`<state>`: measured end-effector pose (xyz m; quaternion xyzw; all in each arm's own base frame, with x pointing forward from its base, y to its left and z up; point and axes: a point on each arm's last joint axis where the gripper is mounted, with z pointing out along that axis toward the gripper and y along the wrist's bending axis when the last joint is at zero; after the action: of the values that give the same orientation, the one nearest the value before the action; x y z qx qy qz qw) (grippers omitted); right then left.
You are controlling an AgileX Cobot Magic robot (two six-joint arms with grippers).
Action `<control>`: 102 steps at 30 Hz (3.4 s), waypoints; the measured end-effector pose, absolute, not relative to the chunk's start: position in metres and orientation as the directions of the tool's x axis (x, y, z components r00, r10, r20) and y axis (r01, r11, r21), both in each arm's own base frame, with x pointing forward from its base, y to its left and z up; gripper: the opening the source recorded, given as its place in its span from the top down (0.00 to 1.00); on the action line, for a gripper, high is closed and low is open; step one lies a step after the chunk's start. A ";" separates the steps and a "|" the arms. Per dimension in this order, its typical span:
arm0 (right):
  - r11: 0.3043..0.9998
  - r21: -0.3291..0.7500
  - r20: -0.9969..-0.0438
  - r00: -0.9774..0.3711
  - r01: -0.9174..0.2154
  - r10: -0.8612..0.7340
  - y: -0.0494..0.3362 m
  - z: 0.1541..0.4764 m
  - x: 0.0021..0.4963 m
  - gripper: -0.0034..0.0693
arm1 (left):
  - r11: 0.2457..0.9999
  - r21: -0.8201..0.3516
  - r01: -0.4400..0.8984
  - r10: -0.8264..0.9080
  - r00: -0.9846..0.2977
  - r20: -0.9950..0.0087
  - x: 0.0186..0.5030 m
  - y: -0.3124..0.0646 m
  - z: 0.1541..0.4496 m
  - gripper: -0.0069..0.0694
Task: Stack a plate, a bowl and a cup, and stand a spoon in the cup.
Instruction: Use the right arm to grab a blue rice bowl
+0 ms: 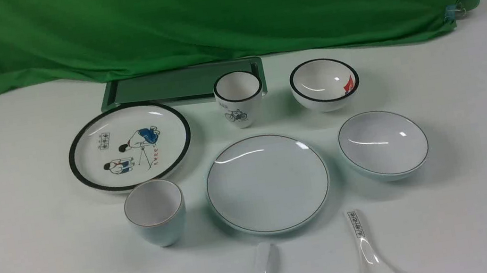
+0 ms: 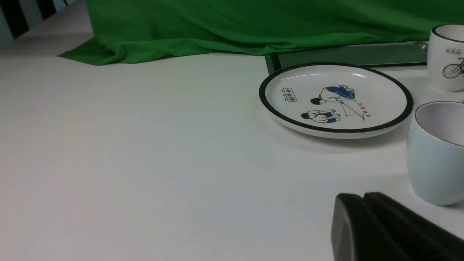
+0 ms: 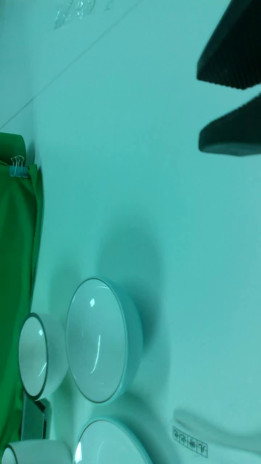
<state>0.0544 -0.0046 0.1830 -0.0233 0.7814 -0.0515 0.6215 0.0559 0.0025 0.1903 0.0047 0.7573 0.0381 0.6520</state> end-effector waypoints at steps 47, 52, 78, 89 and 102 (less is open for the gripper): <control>0.386 0.900 -0.371 -0.113 0.201 0.922 0.002 0.182 0.054 0.62 | 0.235 -0.970 0.061 -0.970 0.080 -0.230 0.057 0.004 0.211 0.95; 0.519 0.836 -0.501 -0.139 0.177 0.854 0.003 0.183 0.054 0.62 | 0.294 -0.954 0.060 -0.955 0.070 -0.290 0.056 0.002 0.214 0.95; 0.970 -0.106 -0.775 -0.593 -0.219 -0.218 0.014 0.333 0.156 0.94 | 0.915 -0.024 0.403 0.308 -0.737 -0.602 0.177 -0.046 0.341 0.95; 0.919 -0.036 -0.460 -0.810 -0.393 -0.365 0.056 0.293 0.269 0.94 | 0.699 0.114 0.706 0.649 -0.559 -0.516 0.209 -0.140 0.340 0.95; 0.968 0.016 -0.433 -0.875 -0.250 -0.218 0.060 0.217 0.346 0.34 | 0.690 0.157 0.706 0.653 -0.515 -0.555 0.214 -0.144 0.348 0.95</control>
<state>0.3465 0.0601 0.2171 -0.1209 0.9675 0.0358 0.2192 0.2142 -0.1440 0.3478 0.3910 0.8693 -0.0442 0.2993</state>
